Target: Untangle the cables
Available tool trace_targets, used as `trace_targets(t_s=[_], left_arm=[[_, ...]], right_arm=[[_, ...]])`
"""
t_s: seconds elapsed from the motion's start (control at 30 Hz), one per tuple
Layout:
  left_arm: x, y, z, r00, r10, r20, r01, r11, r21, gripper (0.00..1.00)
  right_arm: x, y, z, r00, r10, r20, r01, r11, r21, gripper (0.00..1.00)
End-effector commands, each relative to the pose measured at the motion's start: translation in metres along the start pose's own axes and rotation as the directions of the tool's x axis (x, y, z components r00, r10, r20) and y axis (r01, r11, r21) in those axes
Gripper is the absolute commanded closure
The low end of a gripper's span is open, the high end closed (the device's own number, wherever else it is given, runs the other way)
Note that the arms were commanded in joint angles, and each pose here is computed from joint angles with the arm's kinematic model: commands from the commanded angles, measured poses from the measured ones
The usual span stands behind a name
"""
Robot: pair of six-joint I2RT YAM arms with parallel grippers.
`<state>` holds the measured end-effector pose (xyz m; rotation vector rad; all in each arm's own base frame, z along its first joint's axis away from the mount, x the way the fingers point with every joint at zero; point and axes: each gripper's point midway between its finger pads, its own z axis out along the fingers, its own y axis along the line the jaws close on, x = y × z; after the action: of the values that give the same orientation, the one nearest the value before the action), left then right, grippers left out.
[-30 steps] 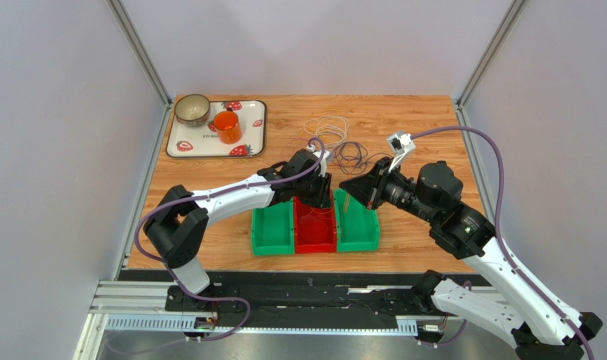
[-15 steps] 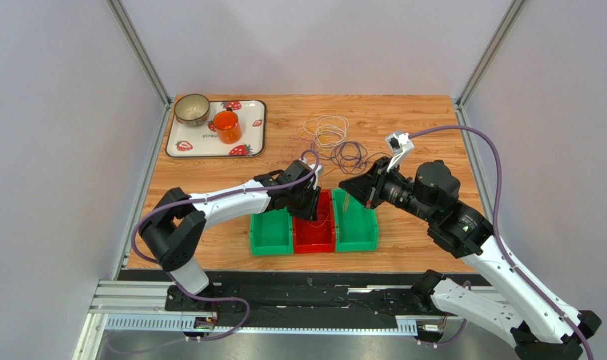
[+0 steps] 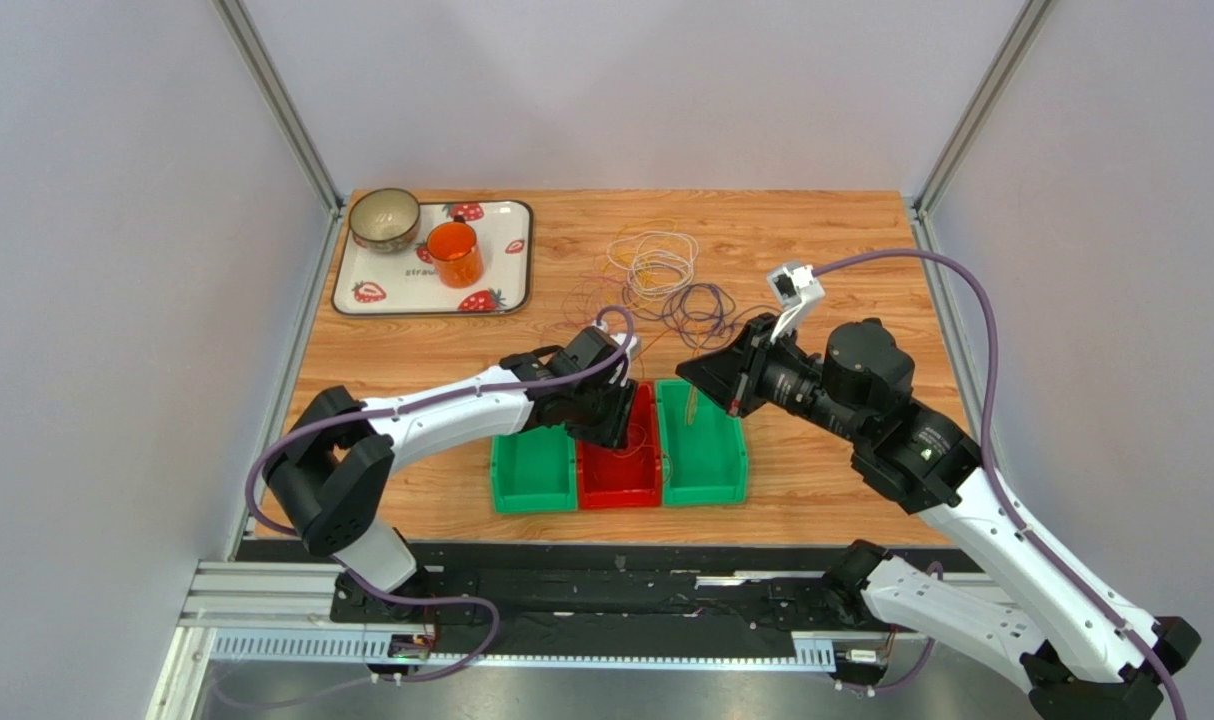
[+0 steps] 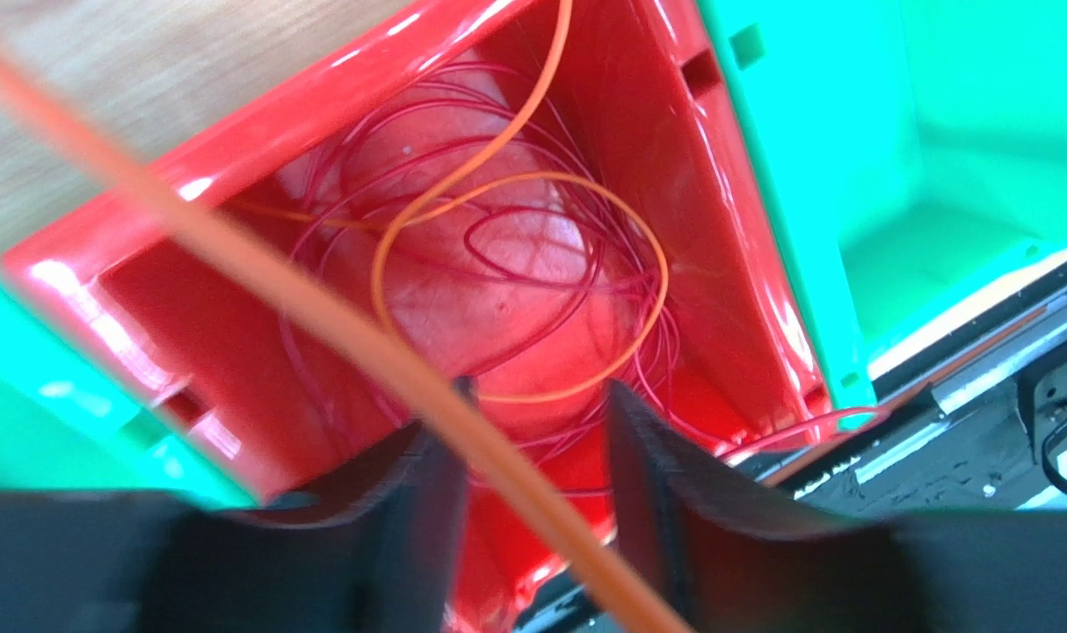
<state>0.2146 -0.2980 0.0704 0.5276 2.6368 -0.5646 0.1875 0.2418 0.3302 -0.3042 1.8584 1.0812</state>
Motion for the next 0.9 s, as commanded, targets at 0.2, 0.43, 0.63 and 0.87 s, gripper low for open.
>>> trace_targets(t_s=[0.2,0.43,0.63,0.87], left_arm=[[-0.043,-0.018,-0.079,0.982,0.030,0.184,-0.034,0.999,0.018,0.39],[-0.052,-0.009,-0.102,0.967,0.046,0.252,-0.039,0.999,-0.032,0.36],[-0.061,0.010,-0.137,0.936,0.068,0.344,-0.026,0.992,-0.125,0.36],[-0.056,0.049,-0.191,0.925,0.150,0.348,-0.028,0.943,-0.331,0.36]], right_arm=[[-0.017,0.021,-0.012,0.998,-0.049,0.040,0.052,0.996,-0.070,1.00],[-0.014,0.053,-0.022,0.996,-0.089,-0.007,0.085,0.970,-0.229,1.00],[0.000,0.069,-0.027,0.991,-0.093,-0.094,0.060,0.949,-0.310,1.00],[0.035,0.062,-0.025,0.984,0.018,-0.177,-0.068,0.958,-0.278,1.00]])
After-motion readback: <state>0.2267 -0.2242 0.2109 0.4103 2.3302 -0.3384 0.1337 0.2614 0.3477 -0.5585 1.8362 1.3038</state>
